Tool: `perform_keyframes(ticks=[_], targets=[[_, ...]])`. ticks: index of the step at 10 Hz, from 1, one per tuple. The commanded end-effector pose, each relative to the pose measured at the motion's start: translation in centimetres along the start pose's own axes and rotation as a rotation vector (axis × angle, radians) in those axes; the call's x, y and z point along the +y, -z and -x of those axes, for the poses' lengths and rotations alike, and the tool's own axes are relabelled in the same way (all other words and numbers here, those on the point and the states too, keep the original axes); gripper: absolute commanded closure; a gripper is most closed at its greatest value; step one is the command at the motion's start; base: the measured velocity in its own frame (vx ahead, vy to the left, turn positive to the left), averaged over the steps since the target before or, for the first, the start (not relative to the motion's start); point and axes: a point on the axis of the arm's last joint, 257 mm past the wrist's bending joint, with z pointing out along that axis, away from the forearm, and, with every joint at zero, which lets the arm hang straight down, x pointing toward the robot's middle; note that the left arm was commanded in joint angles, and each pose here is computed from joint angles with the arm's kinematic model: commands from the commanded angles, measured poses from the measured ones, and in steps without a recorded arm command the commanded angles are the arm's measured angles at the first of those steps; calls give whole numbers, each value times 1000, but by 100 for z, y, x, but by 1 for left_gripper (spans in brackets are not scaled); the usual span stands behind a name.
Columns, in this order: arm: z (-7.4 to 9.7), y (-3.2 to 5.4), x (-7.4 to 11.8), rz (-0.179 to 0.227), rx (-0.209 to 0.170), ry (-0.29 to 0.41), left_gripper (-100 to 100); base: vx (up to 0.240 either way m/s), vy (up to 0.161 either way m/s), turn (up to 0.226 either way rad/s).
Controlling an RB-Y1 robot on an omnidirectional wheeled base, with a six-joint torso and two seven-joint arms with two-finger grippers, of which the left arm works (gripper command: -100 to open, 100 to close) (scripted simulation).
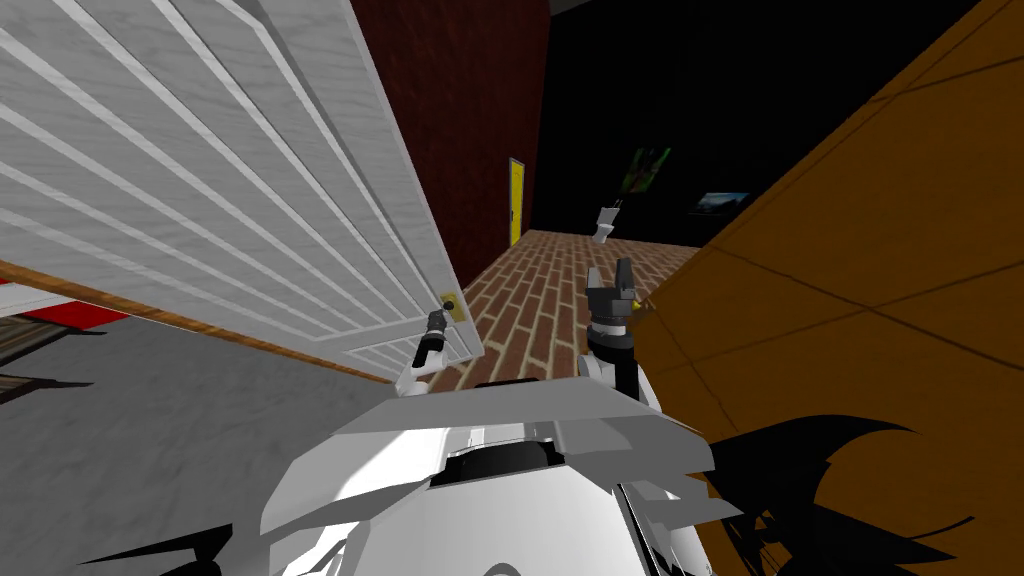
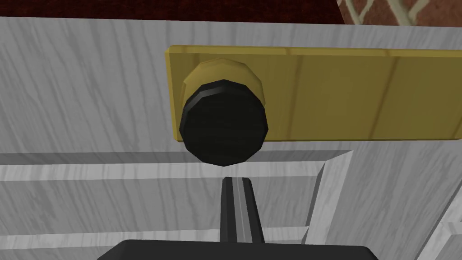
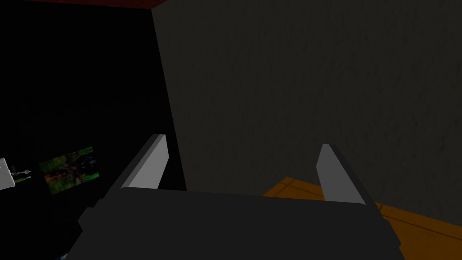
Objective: Push the door open
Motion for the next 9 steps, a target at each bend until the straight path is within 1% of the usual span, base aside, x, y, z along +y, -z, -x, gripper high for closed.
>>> perform_keyframes(ticks=[1, 4, 5, 6, 9], targets=[[-61, 19, 10, 2, 5, 12, -100, -239, -85, 38], [-236, 60, 25, 7, 15, 50, -100, -232, -84, 31], [-204, 58, 28, 6, 13, 42, -100, -101, -39, 7], [-151, 49, 23, 1, 10, 31, -100, 93, 20, -25], [-113, 41, 20, -4, 5, 26, -100, 205, 23, -17]])
